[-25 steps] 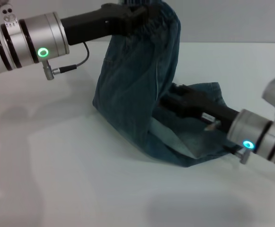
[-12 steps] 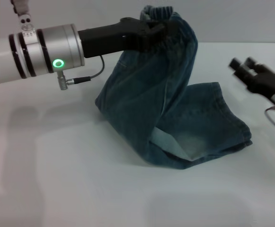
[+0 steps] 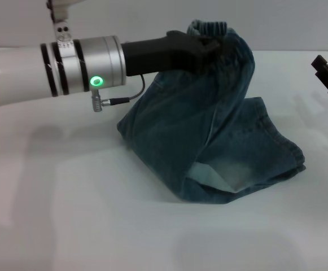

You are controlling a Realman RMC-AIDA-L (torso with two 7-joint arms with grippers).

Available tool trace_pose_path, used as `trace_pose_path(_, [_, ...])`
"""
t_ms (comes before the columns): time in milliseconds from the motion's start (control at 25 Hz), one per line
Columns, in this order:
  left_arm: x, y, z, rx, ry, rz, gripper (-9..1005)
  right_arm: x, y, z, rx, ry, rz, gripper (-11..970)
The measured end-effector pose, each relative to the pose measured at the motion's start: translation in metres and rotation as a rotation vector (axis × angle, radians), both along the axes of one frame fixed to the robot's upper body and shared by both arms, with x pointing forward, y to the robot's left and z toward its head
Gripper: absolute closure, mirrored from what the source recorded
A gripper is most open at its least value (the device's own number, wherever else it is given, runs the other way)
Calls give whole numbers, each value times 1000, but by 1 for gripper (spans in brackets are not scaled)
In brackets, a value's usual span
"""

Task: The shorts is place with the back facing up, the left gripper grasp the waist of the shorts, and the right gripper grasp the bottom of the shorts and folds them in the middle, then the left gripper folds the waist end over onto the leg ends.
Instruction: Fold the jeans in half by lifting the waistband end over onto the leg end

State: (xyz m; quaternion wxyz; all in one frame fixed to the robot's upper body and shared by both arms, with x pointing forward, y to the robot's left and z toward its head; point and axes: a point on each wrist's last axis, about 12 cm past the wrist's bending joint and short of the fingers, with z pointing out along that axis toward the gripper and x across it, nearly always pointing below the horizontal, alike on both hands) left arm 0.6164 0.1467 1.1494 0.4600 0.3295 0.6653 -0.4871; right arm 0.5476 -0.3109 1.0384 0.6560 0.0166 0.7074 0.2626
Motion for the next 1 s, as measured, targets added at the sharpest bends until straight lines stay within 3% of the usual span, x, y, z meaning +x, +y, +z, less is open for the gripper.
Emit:
trace_pose_path(320, [-8, -18, -7, 26, -25, -45, 954, 0, -3, 0, -7, 2, -7, 432])
trace_pose_path(760, [-12, -26, -17, 7, 2, 17, 903, 1, -6, 1, -10, 1, -27, 432])
trace_pose_path(880, [-12, -23, -17, -12, -4, 29, 698, 2, -7, 1, -11, 5, -35, 432])
trace_pose_path(1000, [-13, -16, -18, -40, -16, 55, 575, 3, -5, 1, -14, 5, -27, 432])
